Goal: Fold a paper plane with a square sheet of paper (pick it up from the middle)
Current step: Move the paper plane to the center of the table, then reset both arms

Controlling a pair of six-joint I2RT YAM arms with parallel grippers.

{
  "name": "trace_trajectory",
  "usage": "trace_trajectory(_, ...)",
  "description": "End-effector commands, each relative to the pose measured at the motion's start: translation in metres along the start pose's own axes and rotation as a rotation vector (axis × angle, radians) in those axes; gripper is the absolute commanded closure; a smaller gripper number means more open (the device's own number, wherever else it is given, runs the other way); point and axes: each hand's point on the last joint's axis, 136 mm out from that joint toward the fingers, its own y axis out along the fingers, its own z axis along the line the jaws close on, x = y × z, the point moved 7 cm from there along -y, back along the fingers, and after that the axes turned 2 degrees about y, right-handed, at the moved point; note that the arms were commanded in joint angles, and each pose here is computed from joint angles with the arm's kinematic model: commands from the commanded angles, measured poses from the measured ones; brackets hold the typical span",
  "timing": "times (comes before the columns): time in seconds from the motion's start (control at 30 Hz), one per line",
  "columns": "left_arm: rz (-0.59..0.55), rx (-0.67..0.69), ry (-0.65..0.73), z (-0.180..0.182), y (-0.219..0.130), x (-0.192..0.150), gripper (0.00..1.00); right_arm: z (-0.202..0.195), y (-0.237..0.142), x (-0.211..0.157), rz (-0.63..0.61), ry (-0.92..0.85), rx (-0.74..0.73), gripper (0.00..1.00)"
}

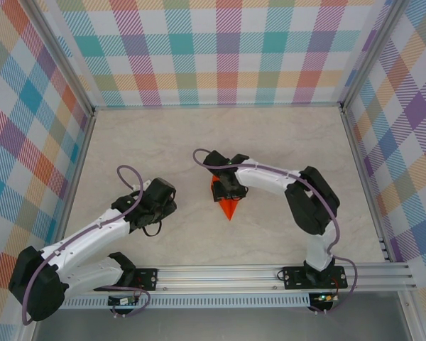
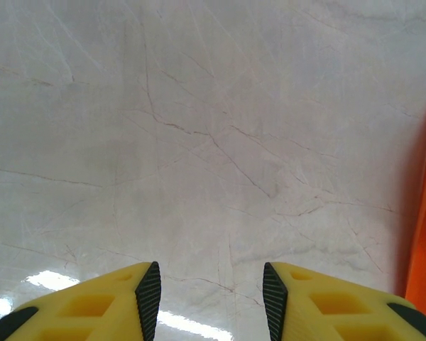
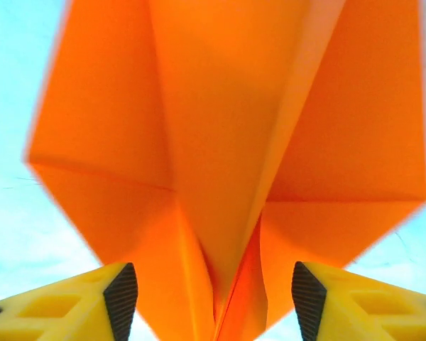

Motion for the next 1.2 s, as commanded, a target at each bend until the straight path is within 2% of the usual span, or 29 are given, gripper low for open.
trace_trajectory(0.0, -0.04, 0.018, 0.02, -0.001, -0.007, 0.01, 0.56, -0.01, -0.043, 0.002, -0.095, 0.028, 0.018, 0.3)
trace_trajectory(0.1, -0.052, 0.026, 0.028, -0.001, -0.009, 0.012, 0.56, -0.023, -0.073, 0.002, -0.194, 0.054, 0.004, 0.25)
trace_trajectory(0.27, -0.091, 0.039, 0.062, -0.001, -0.014, 0.018, 0.51, -0.064, -0.133, -0.004, -0.464, 0.15, -0.062, 0.17)
trace_trajectory(0.37, -0.137, 0.056, 0.09, 0.0, -0.017, 0.024, 0.43, -0.101, -0.157, -0.012, -0.664, 0.223, -0.208, 0.12)
trace_trajectory(0.4, -0.156, 0.063, 0.101, 0.001, -0.019, 0.027, 0.37, -0.113, -0.162, -0.015, -0.727, 0.249, -0.272, 0.09)
trace_trajectory(0.5, -0.212, 0.09, 0.126, 0.002, -0.026, 0.035, 0.25, -0.148, -0.159, -0.023, -0.839, 0.262, -0.461, 0.0)
trace_trajectory(0.6, -0.276, 0.12, 0.158, 0.004, -0.033, 0.043, 0.18, -0.181, -0.136, -0.025, -0.799, 0.263, -0.573, 0.0)
trace_trajectory(0.67, -0.32, 0.134, 0.182, 0.006, -0.035, 0.047, 0.14, -0.199, -0.117, -0.026, -0.746, 0.266, -0.594, 0.0)
trace_trajectory(0.73, -0.37, 0.163, 0.206, 0.008, -0.038, 0.052, 0.08, -0.208, -0.094, -0.024, -0.696, 0.201, -0.543, 0.0)
trace_trajectory(0.83, -0.445, 0.192, 0.248, 0.011, -0.042, 0.059, 0.01, -0.219, -0.067, -0.022, -0.715, 0.188, -0.455, 0.0)
trace_trajectory(1.0, -0.542, 0.278, 0.306, 0.021, -0.044, 0.068, 0.0, -0.233, -0.04, -0.014, -0.732, 0.173, -0.33, 0.0)
trace_trajectory(1.17, -0.605, 0.399, 0.323, 0.037, -0.036, 0.08, 0.0, -0.239, -0.02, 0.006, -0.809, 0.105, -0.266, 0.0)
